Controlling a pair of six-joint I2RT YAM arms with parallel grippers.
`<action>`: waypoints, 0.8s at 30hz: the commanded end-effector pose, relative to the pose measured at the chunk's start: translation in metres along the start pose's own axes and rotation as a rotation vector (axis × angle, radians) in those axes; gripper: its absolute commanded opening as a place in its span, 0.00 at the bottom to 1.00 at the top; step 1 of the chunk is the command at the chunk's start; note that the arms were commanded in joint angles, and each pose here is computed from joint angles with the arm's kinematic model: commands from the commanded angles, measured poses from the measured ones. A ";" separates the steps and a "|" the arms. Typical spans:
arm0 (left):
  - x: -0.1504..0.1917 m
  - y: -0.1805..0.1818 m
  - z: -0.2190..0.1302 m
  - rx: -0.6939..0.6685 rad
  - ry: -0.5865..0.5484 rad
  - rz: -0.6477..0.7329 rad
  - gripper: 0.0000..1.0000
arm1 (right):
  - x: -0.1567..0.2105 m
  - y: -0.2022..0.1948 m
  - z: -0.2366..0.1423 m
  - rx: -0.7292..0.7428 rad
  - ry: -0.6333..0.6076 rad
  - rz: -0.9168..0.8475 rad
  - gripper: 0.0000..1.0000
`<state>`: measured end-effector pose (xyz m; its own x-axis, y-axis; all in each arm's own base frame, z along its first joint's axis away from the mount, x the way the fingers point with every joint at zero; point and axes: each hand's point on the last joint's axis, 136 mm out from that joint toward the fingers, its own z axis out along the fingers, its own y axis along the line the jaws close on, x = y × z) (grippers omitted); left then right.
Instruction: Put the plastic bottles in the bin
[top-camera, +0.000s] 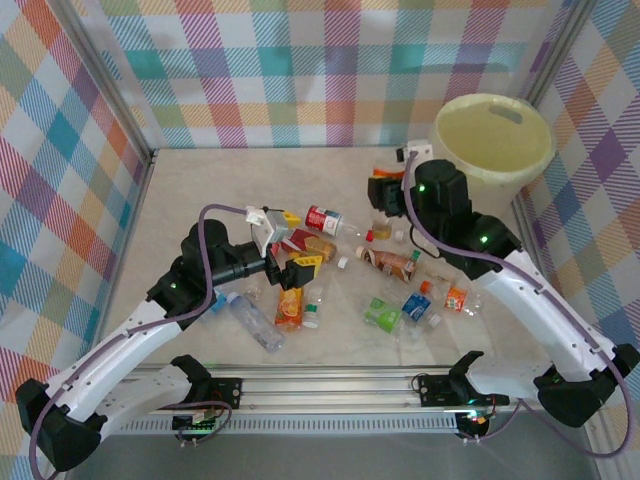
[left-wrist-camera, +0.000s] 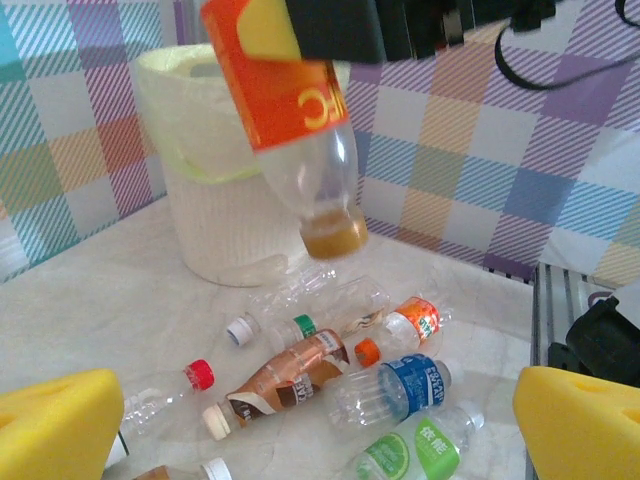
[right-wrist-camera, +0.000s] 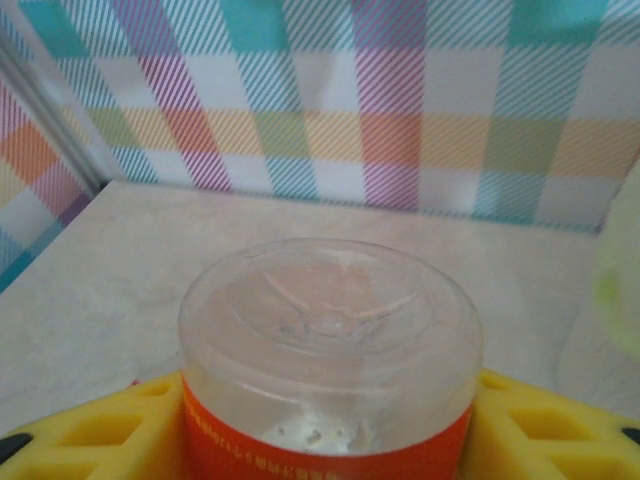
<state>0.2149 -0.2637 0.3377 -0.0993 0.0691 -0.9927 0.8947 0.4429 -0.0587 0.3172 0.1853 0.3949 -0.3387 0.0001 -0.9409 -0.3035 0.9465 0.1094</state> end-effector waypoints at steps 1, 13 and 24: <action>-0.013 -0.002 -0.002 -0.008 -0.063 -0.001 1.00 | -0.046 -0.018 -0.007 0.088 -0.117 -0.092 0.58; -0.015 0.009 -0.004 -0.077 -0.049 -0.007 1.00 | -0.123 -0.109 0.000 0.407 -0.265 -0.069 0.58; -0.024 0.021 0.001 -0.127 -0.073 -0.061 1.00 | -0.137 -0.203 0.017 0.651 -0.248 -0.010 0.57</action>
<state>0.2378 -0.2551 0.3449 -0.1404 0.0139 -0.9900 0.8223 0.5586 -0.1088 0.4381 0.0165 0.4790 -0.1457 -0.0160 -0.9892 0.2604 0.9640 -0.0539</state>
